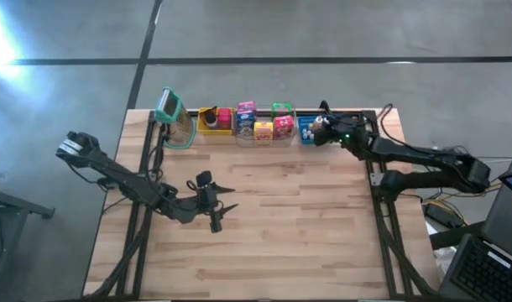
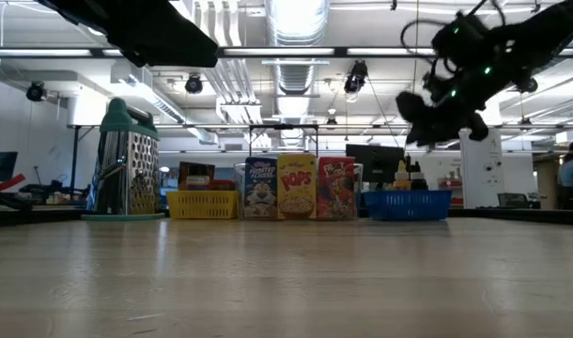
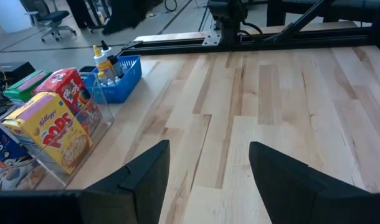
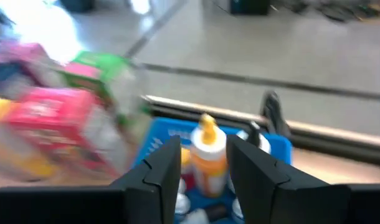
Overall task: Pick & Place Kitchen Items
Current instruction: Return to Home Position
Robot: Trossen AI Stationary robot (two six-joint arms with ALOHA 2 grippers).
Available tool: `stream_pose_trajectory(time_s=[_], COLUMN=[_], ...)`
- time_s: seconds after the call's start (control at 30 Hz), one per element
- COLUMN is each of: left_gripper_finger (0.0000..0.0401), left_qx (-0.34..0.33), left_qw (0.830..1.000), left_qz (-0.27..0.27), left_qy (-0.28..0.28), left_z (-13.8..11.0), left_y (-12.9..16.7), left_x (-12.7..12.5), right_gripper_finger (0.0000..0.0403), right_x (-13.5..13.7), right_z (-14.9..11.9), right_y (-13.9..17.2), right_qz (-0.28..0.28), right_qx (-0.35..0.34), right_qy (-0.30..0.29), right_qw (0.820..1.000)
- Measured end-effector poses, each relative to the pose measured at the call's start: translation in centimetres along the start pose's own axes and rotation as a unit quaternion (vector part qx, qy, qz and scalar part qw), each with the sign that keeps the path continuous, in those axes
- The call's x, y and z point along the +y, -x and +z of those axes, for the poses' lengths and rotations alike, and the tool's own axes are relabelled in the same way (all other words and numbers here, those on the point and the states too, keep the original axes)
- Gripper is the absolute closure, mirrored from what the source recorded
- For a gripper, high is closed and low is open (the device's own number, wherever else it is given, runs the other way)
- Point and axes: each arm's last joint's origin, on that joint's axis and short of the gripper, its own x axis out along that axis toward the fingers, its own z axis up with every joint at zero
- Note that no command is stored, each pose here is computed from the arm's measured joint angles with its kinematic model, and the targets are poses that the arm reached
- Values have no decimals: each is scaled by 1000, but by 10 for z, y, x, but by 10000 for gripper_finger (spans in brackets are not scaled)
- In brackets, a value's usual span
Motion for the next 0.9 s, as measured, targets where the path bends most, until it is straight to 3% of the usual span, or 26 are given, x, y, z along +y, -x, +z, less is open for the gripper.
stream_pose_trajectory(time_s=[0.17,0.3,0.4,0.57,0.73,0.9], left_gripper_finger=[175,175,175,175,175,175], left_qx=[0,0,0,0,-3,13], left_qw=[1000,1000,1000,1000,999,999], left_qz=[0,0,0,0,0,-25], left_qy=[0,0,0,0,35,17], left_z=[0,0,0,0,1,-4], left_y=[0,0,0,0,0,-6], left_x=[0,0,0,0,0,11], right_gripper_finger=[313,360,389,394,394,394], right_x=[14,28,39,44,41,26], right_z=[6,0,-8,-20,-21,-27], right_y=[36,71,99,136,156,158], right_qz=[94,189,271,374,429,431], right_qx=[-25,-32,-38,-47,-77,-60], right_qy=[35,69,111,179,223,244], right_qw=[995,979,955,909,872,867])
